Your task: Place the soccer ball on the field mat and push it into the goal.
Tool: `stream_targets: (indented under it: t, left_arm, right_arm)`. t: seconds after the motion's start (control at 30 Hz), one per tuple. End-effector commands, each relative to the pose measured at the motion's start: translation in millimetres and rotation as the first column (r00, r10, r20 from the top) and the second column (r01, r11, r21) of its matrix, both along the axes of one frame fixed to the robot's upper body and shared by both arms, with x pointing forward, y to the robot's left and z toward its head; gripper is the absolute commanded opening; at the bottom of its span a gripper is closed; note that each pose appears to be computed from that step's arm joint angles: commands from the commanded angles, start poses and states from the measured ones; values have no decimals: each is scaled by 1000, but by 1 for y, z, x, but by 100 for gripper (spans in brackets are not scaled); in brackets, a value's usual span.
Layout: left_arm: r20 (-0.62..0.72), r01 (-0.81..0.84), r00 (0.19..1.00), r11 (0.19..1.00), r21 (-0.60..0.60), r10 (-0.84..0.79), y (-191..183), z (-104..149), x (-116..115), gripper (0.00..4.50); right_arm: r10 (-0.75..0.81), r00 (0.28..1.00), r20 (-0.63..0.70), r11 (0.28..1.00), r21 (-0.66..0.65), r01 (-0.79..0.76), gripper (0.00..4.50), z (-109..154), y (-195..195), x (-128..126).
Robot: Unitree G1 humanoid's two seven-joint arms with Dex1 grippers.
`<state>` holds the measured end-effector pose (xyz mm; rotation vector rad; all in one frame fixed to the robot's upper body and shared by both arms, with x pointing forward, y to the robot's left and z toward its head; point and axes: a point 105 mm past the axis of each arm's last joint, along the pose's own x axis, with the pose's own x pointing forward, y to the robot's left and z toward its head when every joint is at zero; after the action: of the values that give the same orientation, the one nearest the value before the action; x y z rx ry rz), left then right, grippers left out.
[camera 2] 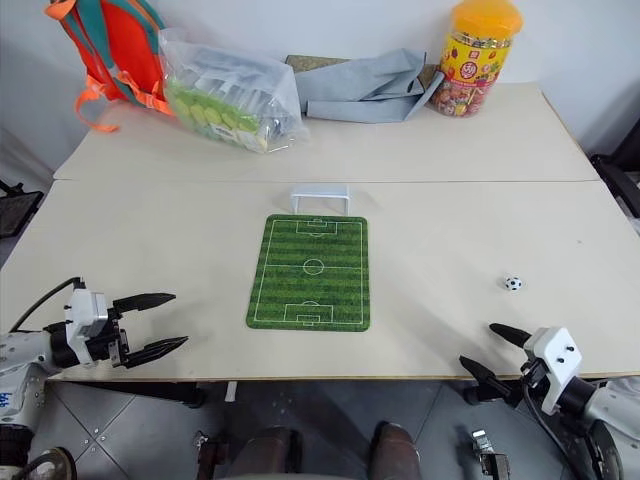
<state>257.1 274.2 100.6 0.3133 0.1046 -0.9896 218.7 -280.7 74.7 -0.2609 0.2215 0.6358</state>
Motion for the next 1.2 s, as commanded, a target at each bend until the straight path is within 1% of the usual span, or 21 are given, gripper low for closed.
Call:
stream_targets:
  t: [0.03, 0.17, 0.4, 0.47, 0.5, 0.57, 0.63, 0.67, 0.77, 0.83, 0.93, 1.03, 1.2]
  left_arm:
    - [17, 39, 999, 999, -23, -38, -1, 7, -2, 450]
    - [26, -7, 1000, 998, -60, 9, -3, 13, 4, 450]
    - [25, -16, 1000, 997, -73, 18, -16, 18, -1, 450]
    - [31, -29, 999, 994, -103, 33, -24, 23, -1, 450]
    - [38, -27, 999, 992, -121, 32, -28, 26, -2, 450]
    - [49, -6, 999, 987, -161, 14, -38, 31, -4, 450]
    - [56, 21, 998, 977, -211, -9, -50, 37, -7, 450]
    - [64, 37, 998, 975, -218, -23, -57, 38, -9, 450]
    - [92, 63, 995, 973, -220, -43, -69, 40, -8, 450]
    - [99, 65, 994, 975, -213, -45, -71, 40, -7, 450]
    - [121, 67, 992, 978, -198, -43, -68, 46, -3, 450]
    - [133, 76, 990, 982, -170, -53, -62, 50, -2, 450]
    - [144, 74, 988, 987, -140, -53, -54, 55, 2, 450]
  right_arm:
    - [1, 999, 38, 1000, -17, -1, 448, 12, -3, 1]
    - [-2, 999, 50, 1000, -15, 3, 448, 19, -2, 0]
    - [-33, 998, 52, 999, -16, 34, 448, 42, 2, -3]
    - [-79, 994, 79, 997, 0, 79, 448, 59, 0, 2]
    - [-119, 990, 79, 993, 0, 119, 448, 65, -5, 6]
    - [-174, 977, 123, 984, -8, 176, 448, 76, -13, 17]
    - [-212, 969, 130, 977, 10, 213, 448, 83, -20, 27]
    - [-224, 966, 128, 974, 19, 224, 448, 85, -24, 33]
    - [-263, 958, 115, 964, -3, 265, 448, 80, -40, 54]
    - [-282, 953, 112, 959, -10, 284, 448, 76, -46, 62]
    - [-324, 943, 78, 946, 17, 324, 448, 66, -57, 79]
    - [-326, 945, 14, 946, -2, 326, 448, 49, -58, 85]
    - [-350, 936, -42, 937, -19, 350, 448, 33, -61, 93]
